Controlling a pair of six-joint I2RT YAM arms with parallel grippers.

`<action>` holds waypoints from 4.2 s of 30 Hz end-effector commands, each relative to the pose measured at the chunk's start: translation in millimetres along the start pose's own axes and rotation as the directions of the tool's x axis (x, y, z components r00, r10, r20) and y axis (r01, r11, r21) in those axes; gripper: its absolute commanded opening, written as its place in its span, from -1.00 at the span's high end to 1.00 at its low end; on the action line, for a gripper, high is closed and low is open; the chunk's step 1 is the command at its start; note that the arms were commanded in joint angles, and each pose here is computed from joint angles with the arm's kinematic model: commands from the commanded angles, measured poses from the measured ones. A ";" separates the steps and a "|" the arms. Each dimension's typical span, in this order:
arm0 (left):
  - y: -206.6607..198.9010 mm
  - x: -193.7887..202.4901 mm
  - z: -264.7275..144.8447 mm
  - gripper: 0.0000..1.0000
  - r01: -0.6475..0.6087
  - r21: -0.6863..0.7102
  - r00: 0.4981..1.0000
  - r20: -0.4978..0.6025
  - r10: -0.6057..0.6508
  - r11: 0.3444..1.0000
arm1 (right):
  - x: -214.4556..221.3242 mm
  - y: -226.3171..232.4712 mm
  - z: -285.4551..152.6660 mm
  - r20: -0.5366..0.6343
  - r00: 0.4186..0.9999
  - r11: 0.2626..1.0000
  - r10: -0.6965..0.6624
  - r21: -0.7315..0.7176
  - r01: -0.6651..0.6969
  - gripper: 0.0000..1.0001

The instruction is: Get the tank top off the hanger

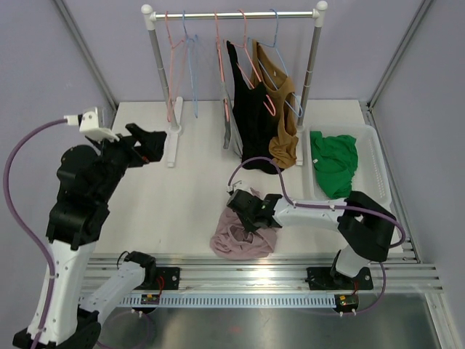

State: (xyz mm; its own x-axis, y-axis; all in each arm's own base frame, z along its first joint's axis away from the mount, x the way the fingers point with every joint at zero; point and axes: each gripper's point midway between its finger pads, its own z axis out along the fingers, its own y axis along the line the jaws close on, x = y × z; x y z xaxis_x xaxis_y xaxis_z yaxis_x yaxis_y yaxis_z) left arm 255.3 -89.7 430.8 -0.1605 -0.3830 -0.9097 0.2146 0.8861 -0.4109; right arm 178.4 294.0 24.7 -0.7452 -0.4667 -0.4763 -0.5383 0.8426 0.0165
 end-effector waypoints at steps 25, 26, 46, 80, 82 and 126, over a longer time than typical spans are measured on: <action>68.8 83.7 -45.4 -0.98 -0.134 -0.153 0.990 -0.067 0.125 0.979 | -119.5 -278.9 -282.0 0.551 0.809 0.689 0.207 0.505 -0.520 1.00; 67.7 84.4 -44.5 -0.98 -0.136 -0.146 0.989 -0.071 0.126 0.980 | -115.2 -300.4 -286.3 0.569 0.787 0.645 0.238 0.513 -0.567 1.00; 0.0 19.6 -14.3 -0.98 -0.046 0.015 0.993 -0.113 0.047 0.999 | -132.4 -348.9 -234.1 0.570 0.709 0.644 0.416 0.365 -0.672 -0.99; -83.6 2.8 277.2 -0.48 -0.270 -0.103 0.963 -0.039 0.268 0.957 | -105.8 -151.5 -288.9 0.578 0.588 0.818 0.566 -0.486 -0.309 -0.73; -78.3 14.5 287.1 -0.27 -0.274 -0.106 0.961 -0.064 0.269 0.956 | -105.3 -150.3 -289.6 0.581 0.589 0.820 0.562 -0.488 -0.300 -0.73; -59.8 -37.3 280.2 1.00 -0.229 -0.089 0.972 0.030 0.232 0.969 | -113.8 -141.8 -293.5 0.574 0.616 0.821 0.539 -0.521 -0.233 -0.59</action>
State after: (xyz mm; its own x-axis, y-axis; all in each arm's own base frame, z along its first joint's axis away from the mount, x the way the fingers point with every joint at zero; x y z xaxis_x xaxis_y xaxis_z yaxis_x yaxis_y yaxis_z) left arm 539.7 -221.6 392.6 -0.2496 -0.1013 -0.9630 0.1665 0.9752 -0.1458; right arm 224.1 146.3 317.7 -0.5652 0.3260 -0.7578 -0.4207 0.6763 0.6047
